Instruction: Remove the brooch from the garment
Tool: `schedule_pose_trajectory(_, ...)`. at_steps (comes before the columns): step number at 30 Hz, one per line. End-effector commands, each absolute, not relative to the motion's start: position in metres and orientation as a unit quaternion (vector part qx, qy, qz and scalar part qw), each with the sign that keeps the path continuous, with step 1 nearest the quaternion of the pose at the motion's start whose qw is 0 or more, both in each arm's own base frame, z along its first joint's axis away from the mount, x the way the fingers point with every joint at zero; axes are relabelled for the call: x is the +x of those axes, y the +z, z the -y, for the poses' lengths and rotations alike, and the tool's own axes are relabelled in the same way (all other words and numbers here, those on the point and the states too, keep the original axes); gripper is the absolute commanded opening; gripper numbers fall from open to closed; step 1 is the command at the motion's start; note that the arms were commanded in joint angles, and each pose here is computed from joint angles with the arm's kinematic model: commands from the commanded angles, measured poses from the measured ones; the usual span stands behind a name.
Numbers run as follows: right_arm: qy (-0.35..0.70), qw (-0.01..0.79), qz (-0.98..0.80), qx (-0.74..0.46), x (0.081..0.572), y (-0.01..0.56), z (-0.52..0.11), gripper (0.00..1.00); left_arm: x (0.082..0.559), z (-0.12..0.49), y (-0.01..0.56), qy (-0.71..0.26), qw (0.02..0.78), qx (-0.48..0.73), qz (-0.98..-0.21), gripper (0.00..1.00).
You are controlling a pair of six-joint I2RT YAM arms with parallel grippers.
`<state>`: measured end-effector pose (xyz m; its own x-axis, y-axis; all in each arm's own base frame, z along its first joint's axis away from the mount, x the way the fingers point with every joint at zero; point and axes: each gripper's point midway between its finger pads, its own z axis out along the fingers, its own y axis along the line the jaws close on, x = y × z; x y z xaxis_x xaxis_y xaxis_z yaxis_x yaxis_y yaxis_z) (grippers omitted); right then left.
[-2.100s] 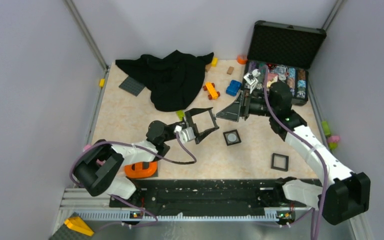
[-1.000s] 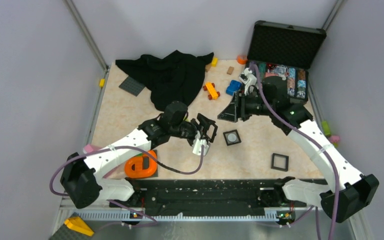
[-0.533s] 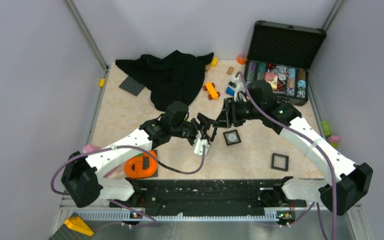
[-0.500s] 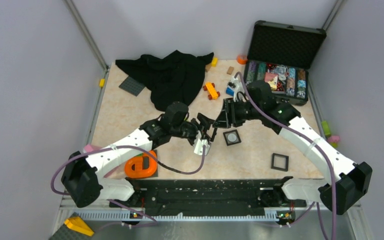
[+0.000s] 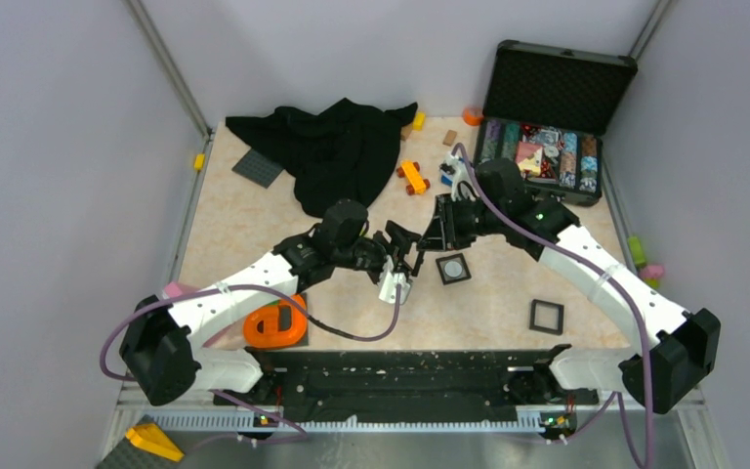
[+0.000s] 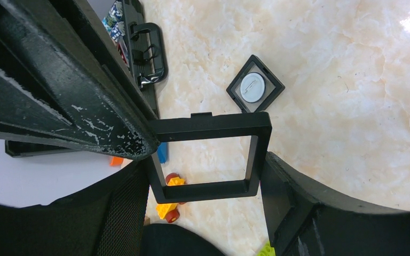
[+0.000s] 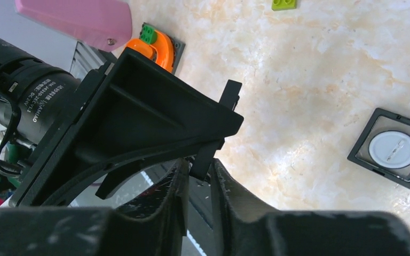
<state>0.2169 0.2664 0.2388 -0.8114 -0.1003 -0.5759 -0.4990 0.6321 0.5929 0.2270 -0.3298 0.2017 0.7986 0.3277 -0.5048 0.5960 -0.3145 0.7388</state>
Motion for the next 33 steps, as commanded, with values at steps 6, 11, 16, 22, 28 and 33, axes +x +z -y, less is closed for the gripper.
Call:
schedule_pose_trajectory(6, 0.393, 0.289, -0.855, -0.176, 0.225, 0.259, -0.271, 0.05, 0.229, 0.336, 0.216, -0.125, 0.549, 0.781, -0.269, 0.69)
schedule_pose_trajectory(11, 0.388, 0.310, -0.853, -0.163, 0.230, 0.259, -0.266, 0.00, 0.231, 0.335, 0.218, -0.126, 0.556, 0.769, -0.289, 0.98)
schedule_pose_trajectory(16, 0.387, 0.317, -0.855, -0.139, 0.234, 0.249, -0.255, 0.00, 0.234, 0.330, 0.223, -0.130, 0.569, 0.744, -0.326, 0.98)
schedule_pose_trajectory(22, 0.389, 0.343, -0.851, -0.079, 0.246, 0.232, -0.229, 0.00, 0.235, 0.319, 0.234, -0.144, 0.627, 0.669, -0.373, 0.98)
schedule_pose_trajectory(28, 0.447, 0.398, -0.801, -0.018, 0.250, 0.227, -0.215, 0.00, 0.248, 0.313, 0.268, -0.257, 0.672, 0.464, -0.517, 0.98)
schedule_pose_trajectory(33, 0.493, 0.469, -0.733, 0.004, 0.245, 0.247, -0.209, 0.00, 0.275, 0.306, 0.278, -0.337, 0.659, 0.254, -0.623, 0.99)
